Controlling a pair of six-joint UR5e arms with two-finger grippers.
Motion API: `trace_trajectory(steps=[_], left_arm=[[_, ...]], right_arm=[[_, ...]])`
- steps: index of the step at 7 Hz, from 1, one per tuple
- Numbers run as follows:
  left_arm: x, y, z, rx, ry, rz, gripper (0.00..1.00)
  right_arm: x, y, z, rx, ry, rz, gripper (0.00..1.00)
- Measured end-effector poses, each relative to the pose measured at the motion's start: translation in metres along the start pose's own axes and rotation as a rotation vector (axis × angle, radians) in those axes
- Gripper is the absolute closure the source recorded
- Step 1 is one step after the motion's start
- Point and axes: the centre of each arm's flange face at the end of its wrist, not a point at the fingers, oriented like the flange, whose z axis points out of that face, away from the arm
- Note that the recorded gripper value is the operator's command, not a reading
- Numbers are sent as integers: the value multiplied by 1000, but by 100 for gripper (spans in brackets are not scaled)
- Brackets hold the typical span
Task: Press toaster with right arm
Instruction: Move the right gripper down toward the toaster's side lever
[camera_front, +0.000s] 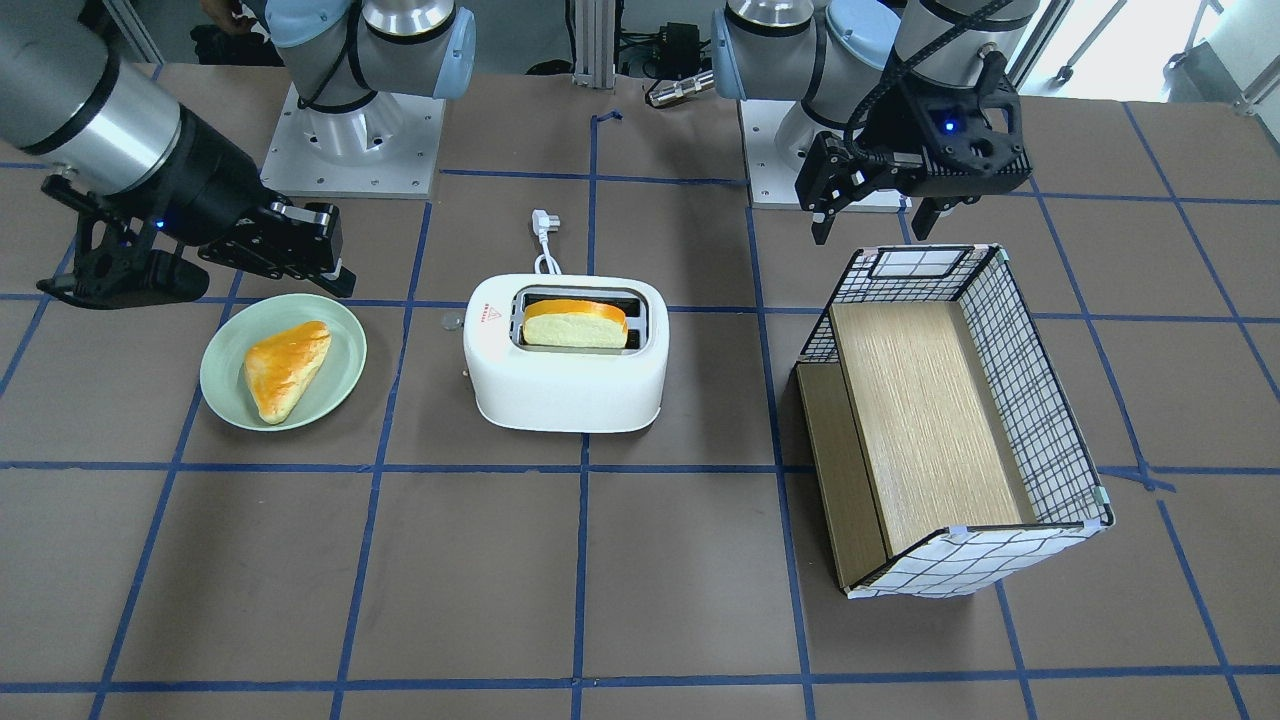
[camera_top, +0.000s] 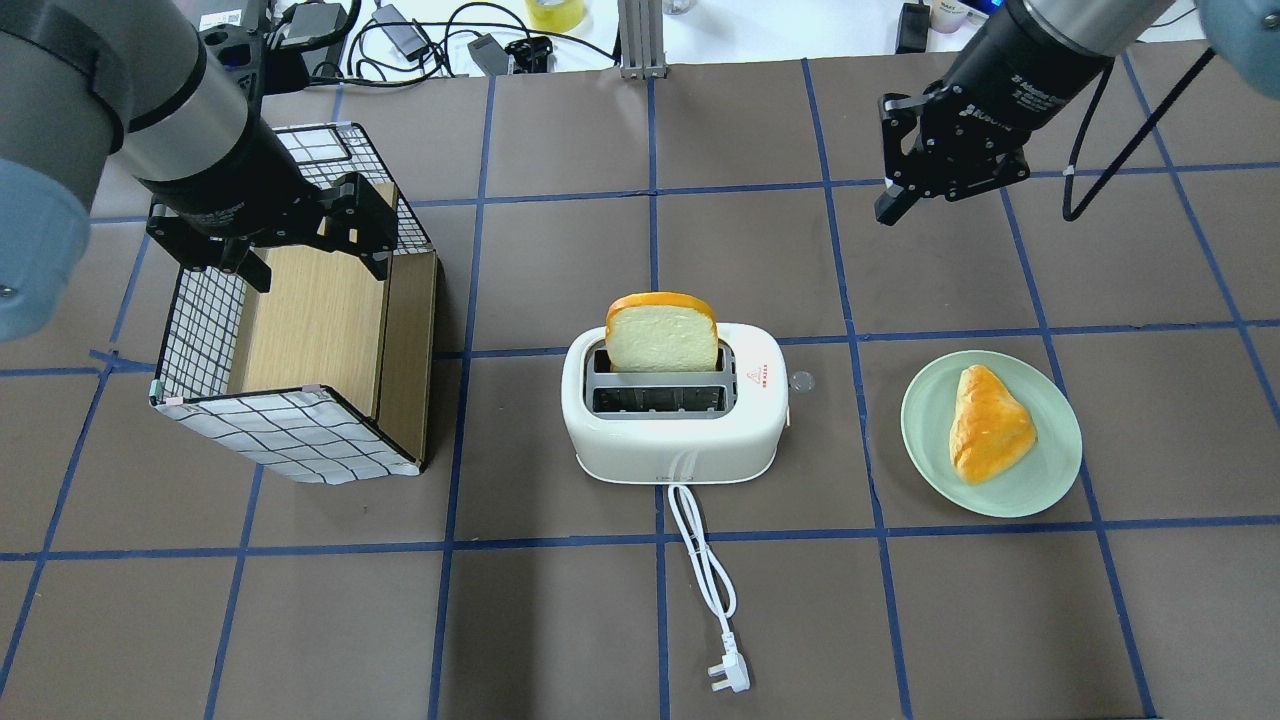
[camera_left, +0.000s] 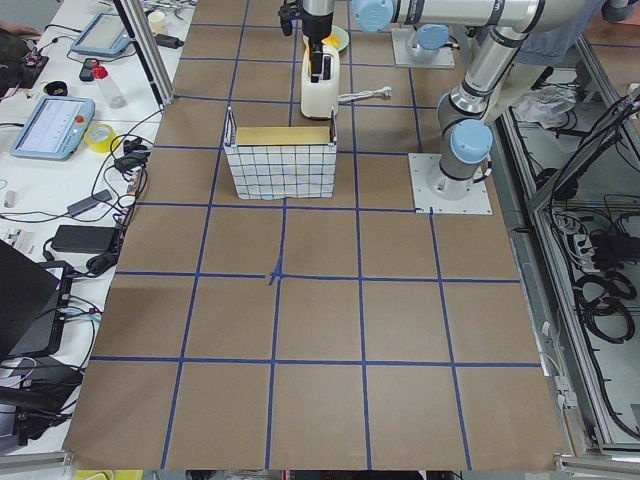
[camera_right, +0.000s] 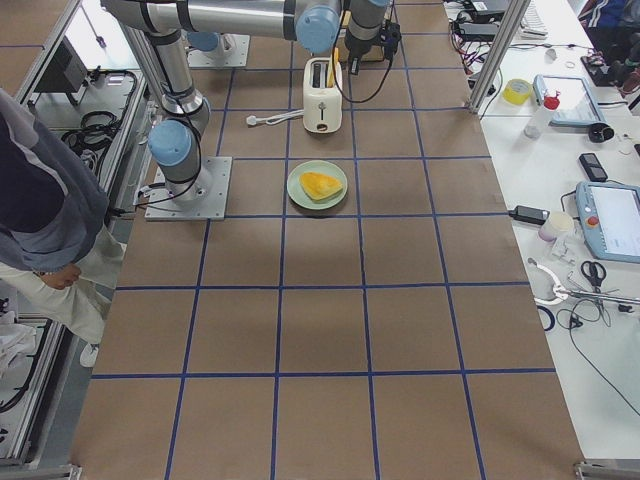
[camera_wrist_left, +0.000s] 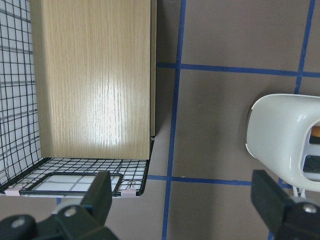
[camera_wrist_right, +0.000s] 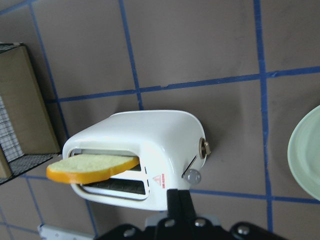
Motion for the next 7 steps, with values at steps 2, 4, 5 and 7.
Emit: trace_trajectory(steps=[2, 4, 5, 7], left_arm=[[0, 0, 0, 0, 0, 0, 0], [0, 0, 0, 0, 1, 0, 0], [0, 0, 0, 0, 1, 0, 0], [0, 0, 0, 1, 0, 0, 0]], right_arm=[[34, -2, 43, -61, -244, -23, 100], [56, 5, 82, -82, -372, -42, 100], [62, 10, 104, -78, -430, -46, 100], [73, 17, 138, -51, -486, -67, 100]])
